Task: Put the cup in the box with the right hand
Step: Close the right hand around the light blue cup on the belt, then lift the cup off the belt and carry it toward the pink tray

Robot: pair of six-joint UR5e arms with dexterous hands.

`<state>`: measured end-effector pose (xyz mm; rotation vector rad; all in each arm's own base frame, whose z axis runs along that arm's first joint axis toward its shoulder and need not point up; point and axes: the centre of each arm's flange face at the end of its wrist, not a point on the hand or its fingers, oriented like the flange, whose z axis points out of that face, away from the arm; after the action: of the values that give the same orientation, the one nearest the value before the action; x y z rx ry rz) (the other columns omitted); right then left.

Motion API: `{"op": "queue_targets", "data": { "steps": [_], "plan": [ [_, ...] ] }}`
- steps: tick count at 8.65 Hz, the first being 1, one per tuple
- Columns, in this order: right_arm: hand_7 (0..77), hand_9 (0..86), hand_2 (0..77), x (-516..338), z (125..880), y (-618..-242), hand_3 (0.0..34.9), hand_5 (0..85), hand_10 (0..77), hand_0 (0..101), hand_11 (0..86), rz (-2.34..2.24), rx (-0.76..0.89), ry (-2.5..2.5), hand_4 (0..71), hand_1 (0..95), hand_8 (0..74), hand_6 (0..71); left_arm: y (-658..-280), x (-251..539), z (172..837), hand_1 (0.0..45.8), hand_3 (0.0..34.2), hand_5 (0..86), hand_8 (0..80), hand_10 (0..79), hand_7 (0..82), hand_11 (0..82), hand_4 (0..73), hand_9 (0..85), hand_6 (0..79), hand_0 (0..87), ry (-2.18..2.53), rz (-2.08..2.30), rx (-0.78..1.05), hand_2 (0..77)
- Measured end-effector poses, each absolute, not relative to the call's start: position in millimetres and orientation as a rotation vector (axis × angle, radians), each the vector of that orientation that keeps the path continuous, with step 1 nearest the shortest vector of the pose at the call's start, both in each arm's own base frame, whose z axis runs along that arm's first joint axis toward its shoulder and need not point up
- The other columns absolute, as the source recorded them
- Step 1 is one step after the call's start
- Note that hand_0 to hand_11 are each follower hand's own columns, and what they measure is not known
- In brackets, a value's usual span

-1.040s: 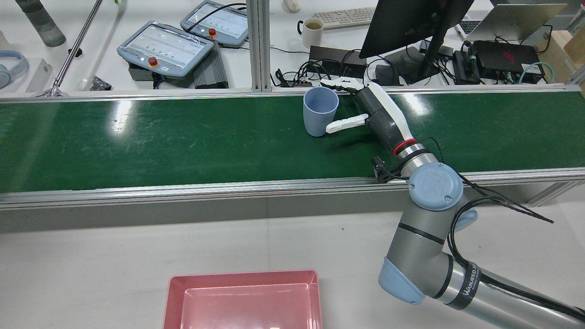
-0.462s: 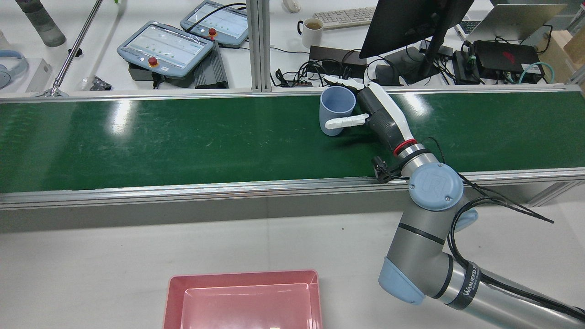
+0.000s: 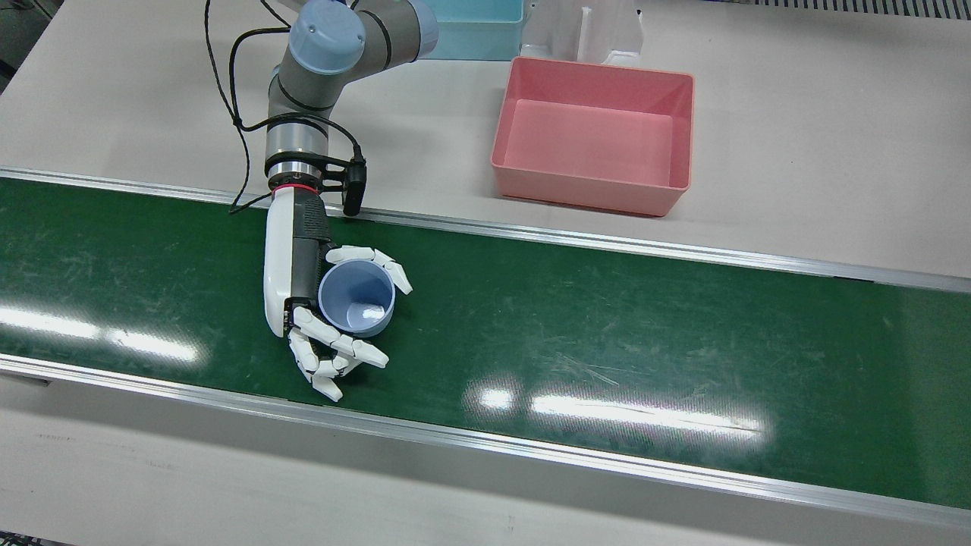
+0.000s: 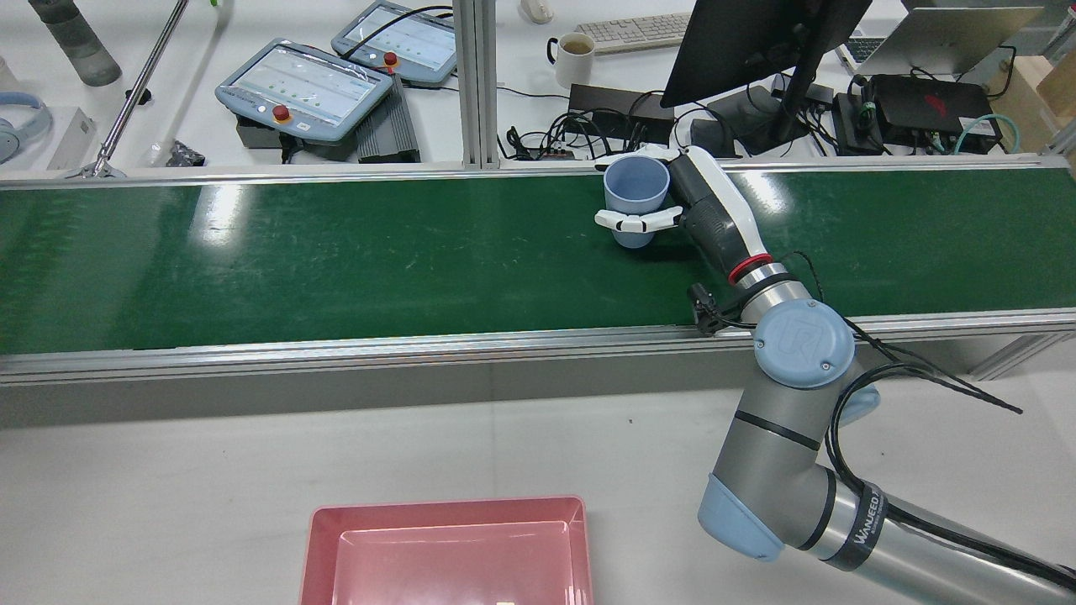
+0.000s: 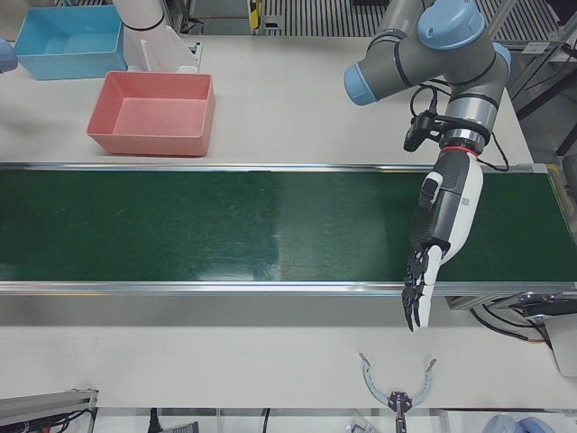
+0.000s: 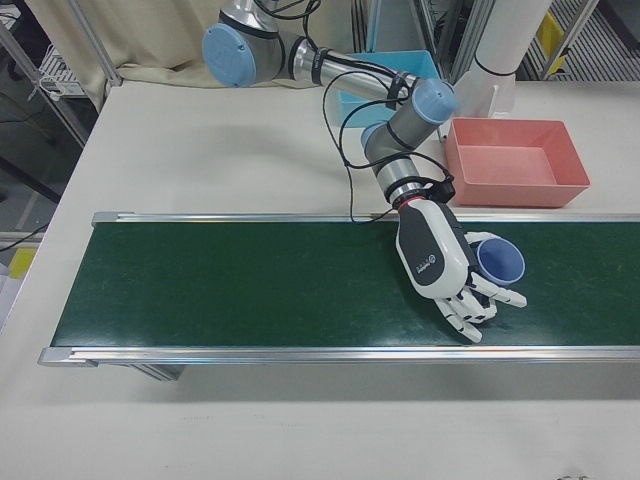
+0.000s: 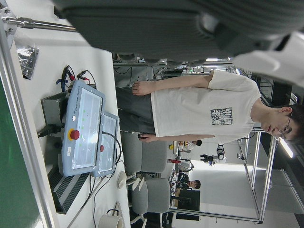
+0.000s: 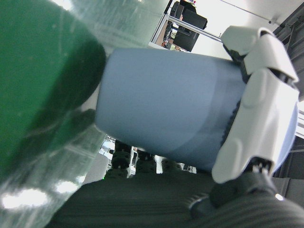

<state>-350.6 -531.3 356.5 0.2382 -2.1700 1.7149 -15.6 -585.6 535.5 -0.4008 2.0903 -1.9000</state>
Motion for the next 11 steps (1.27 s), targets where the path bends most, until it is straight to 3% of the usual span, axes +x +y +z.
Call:
{"op": "queue_targets", "data": {
  "steps": [2, 5, 7, 8, 11],
  "plan": [
    [70.4, 50.2, 36.5, -340, 347, -524, 0.0, 8.2, 13.1, 50, 21.3, 1.705, 0.227, -2.207, 30.0, 13.1, 27.3, 26.7, -585, -16, 536, 0.5, 0.0, 0.0, 0.0, 0.0, 0.0, 0.0, 0.0, 0.0, 0.0, 0.0, 2.090, -1.900, -0.401, 0.5],
    [70.4, 50.7, 36.5, -295, 295, -478, 0.0, 8.2, 14.2, 49, 22.4, 1.571, 0.167, -2.324, 31.6, 13.1, 28.4, 28.4, -585, -16, 536, 0.5, 0.0, 0.0, 0.0, 0.0, 0.0, 0.0, 0.0, 0.5, 0.0, 0.0, 2.090, -1.901, -0.401, 0.5],
    [67.6, 53.5, 36.5, -290, 273, -446, 0.0, 8.7, 22.4, 47, 34.4, 1.460, 0.071, -2.332, 32.7, 13.1, 31.1, 32.7, -585, -16, 536, 0.5, 0.0, 0.0, 0.0, 0.0, 0.0, 0.0, 0.0, 0.0, 0.0, 0.0, 2.090, -1.901, -0.401, 0.5],
    [69.8, 56.7, 38.2, -297, 269, -433, 0.0, 8.7, 24.5, 45, 36.0, 1.404, 0.033, -2.319, 33.3, 9.3, 33.8, 32.7, -585, -16, 536, 0.5, 0.0, 0.0, 0.0, 0.0, 0.0, 0.0, 0.0, 0.0, 0.0, 0.0, 2.090, -1.900, -0.401, 0.5],
    [69.8, 57.8, 38.2, -330, 257, -403, 0.0, 8.2, 27.3, 45, 39.8, 1.237, 0.002, -2.278, 33.8, 9.3, 34.9, 33.3, -585, -16, 536, 0.5, 0.0, 0.0, 0.0, 0.0, 0.0, 0.0, 0.0, 0.0, 0.0, 0.0, 2.090, -1.900, -0.401, 0.5]
  ]
}}
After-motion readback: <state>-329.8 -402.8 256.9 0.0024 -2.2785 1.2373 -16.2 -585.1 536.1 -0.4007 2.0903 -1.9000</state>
